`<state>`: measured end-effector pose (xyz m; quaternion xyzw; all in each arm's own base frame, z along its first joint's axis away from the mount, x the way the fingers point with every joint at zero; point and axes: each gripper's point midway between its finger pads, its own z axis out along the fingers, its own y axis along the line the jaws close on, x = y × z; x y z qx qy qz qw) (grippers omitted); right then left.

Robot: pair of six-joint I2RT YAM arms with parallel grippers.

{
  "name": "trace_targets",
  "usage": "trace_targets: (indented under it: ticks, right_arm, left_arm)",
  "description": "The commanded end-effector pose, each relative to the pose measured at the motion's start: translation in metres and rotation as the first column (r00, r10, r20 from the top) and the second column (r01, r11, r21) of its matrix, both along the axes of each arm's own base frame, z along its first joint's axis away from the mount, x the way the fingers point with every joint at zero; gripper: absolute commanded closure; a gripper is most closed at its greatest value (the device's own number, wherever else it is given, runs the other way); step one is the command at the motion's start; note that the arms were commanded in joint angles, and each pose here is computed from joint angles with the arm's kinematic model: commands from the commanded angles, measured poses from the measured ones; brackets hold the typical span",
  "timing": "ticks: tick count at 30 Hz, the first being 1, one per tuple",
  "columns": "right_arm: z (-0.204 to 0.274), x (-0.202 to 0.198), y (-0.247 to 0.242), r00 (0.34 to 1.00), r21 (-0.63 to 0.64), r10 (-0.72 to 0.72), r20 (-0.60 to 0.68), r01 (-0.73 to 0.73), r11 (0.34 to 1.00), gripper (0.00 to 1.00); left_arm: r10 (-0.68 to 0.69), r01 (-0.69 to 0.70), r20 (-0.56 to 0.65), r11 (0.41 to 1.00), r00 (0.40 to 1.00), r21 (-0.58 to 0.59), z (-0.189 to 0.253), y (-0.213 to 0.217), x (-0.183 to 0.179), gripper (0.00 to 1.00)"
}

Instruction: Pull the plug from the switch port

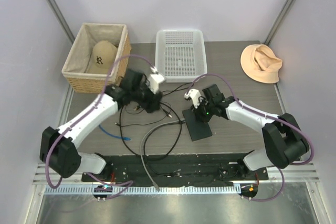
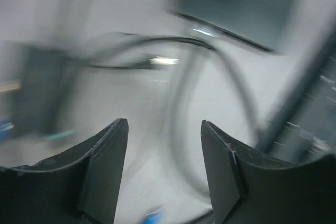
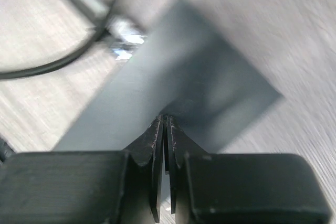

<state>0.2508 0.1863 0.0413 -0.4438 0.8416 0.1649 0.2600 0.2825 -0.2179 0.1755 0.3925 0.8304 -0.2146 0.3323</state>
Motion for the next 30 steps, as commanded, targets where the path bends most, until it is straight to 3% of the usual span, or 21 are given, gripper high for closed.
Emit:
trace_targets:
  ticks: [1,5,6,9,12,18,22,23,26,28,30]
  right_arm:
    - [-0.012,0.015,-0.032,0.971,-0.024,-0.213,-0.109,0.212,0.977,0.89]
    - [-0.011,0.014,-0.035,0.966,-0.020,-0.227,-0.124,0.226,0.974,0.89]
    - [-0.010,0.014,-0.035,0.967,-0.020,-0.226,-0.120,0.226,0.974,0.89]
    - [-0.010,0.012,-0.035,0.966,-0.020,-0.224,-0.127,0.224,0.975,0.89]
    - [-0.010,0.012,-0.035,0.966,-0.016,-0.224,-0.126,0.224,0.975,0.89]
    - [-0.005,0.011,-0.035,0.970,-0.004,-0.221,-0.106,0.222,0.975,0.89]
    - [-0.004,0.007,-0.038,0.969,-0.004,-0.224,-0.107,0.225,0.974,0.89]
    - [-0.004,0.006,-0.038,0.969,-0.004,-0.223,-0.106,0.223,0.975,0.89]
    - [-0.004,0.005,-0.041,0.970,-0.008,-0.223,-0.099,0.223,0.975,0.89]
    - [-0.003,0.006,-0.042,0.969,-0.007,-0.229,-0.094,0.229,0.973,0.89]
    - [-0.004,0.006,-0.045,0.969,-0.014,-0.230,-0.094,0.230,0.973,0.89]
  left_arm:
    - [0.015,-0.027,-0.074,0.984,0.997,-0.175,-0.034,-0.057,-0.025,0.37]
    - [-0.051,0.038,-0.080,0.987,0.995,-0.158,-0.066,-0.090,-0.050,0.36]
    - [-0.107,0.095,-0.075,0.984,0.991,-0.153,-0.070,-0.108,-0.070,0.35]
    - [-0.050,0.040,-0.102,0.994,0.994,-0.102,-0.091,-0.122,-0.084,0.33]
    - [-0.014,0.004,-0.116,0.996,0.993,-0.092,-0.104,-0.130,-0.085,0.27]
    - [0.107,-0.106,-0.121,0.994,0.987,0.015,-0.132,-0.138,-0.059,0.30]
    - [0.092,-0.085,-0.161,0.995,0.983,0.052,-0.145,-0.148,-0.058,0.49]
    - [0.074,-0.067,-0.175,0.997,0.982,0.046,-0.145,-0.150,-0.061,0.64]
    - [-0.029,0.029,-0.226,1.000,0.974,-0.006,-0.130,-0.150,-0.081,0.84]
    - [-0.152,0.136,-0.255,0.988,0.955,-0.080,-0.106,-0.141,-0.098,0.90]
    - [-0.139,0.135,-0.278,0.990,0.951,-0.032,-0.100,-0.111,-0.095,0.96]
